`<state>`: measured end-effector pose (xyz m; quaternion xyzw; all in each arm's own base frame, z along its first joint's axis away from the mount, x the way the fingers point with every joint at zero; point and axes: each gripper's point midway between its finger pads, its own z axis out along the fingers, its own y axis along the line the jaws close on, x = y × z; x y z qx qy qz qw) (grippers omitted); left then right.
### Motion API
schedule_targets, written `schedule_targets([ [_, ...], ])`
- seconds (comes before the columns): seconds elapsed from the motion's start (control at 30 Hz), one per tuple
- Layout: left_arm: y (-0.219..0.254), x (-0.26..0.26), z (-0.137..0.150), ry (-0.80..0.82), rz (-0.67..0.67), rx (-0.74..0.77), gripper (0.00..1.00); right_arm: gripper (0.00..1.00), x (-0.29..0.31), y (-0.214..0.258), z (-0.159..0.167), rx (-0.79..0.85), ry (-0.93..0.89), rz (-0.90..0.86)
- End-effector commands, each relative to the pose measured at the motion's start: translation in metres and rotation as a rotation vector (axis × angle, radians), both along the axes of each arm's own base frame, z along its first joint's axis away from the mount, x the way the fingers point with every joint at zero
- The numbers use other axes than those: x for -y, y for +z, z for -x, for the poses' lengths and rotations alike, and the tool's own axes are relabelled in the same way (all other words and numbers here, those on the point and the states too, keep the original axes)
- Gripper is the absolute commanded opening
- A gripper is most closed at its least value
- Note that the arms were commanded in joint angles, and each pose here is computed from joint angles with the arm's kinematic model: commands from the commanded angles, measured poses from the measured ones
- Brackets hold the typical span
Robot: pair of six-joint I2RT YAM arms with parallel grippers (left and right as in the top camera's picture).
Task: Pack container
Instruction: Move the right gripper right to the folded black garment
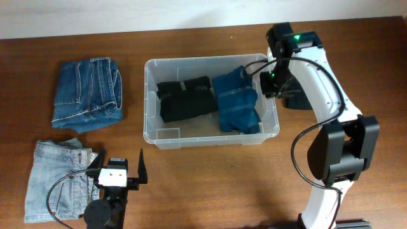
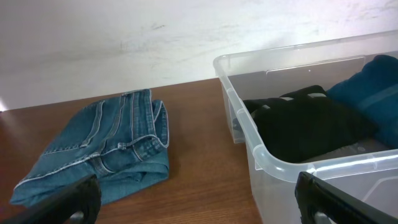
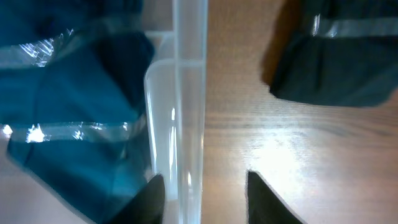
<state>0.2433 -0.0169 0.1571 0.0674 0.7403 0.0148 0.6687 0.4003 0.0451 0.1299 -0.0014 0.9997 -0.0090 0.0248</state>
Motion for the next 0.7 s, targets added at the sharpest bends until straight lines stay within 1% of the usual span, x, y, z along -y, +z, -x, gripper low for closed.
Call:
schedule_targets([
  [0.0,-0.001,0.001,0.000,-0.007,-0.015,0.004,0.99,0.44,0.001,0.036,-0.012,0.071,0.005,0.006],
  [0.13,-0.001,0.001,0.000,-0.007,-0.015,0.004,0.99,0.72,0.015,0.082,-0.013,0.137,-0.089,-0.006],
  [0.17,-0.001,0.001,0.000,-0.007,-0.015,0.003,0.99,0.77,0.020,0.089,-0.014,0.152,-0.103,-0.008],
  [0.2,-0.001,0.001,0.000,-0.007,-0.015,0.004,0.99,0.90,0.029,0.097,-0.016,0.172,-0.124,-0.008],
  [0.23,-0.001,0.001,0.000,-0.007,-0.015,0.004,0.99,0.99,0.038,0.104,-0.017,0.189,-0.146,-0.009],
  [0.37,-0.001,0.001,0.000,-0.007,-0.015,0.004,1.00,0.99,0.071,0.113,-0.018,0.210,-0.246,-0.086],
  [0.5,-0.001,0.001,0.000,-0.007,-0.015,0.004,0.99,0.99,0.107,0.097,-0.010,0.161,-0.352,-0.132],
  [0.57,-0.001,0.001,0.000,-0.007,-0.015,0.004,0.99,0.99,0.114,0.087,-0.009,0.143,-0.389,-0.189],
  [0.6,-0.001,0.001,0.000,-0.007,-0.015,0.004,0.99,0.99,0.116,0.082,-0.010,0.135,-0.407,-0.234],
  [0.67,-0.001,0.001,0.000,-0.007,-0.015,0.004,1.00,0.99,0.117,0.066,-0.014,0.127,-0.449,-0.380],
])
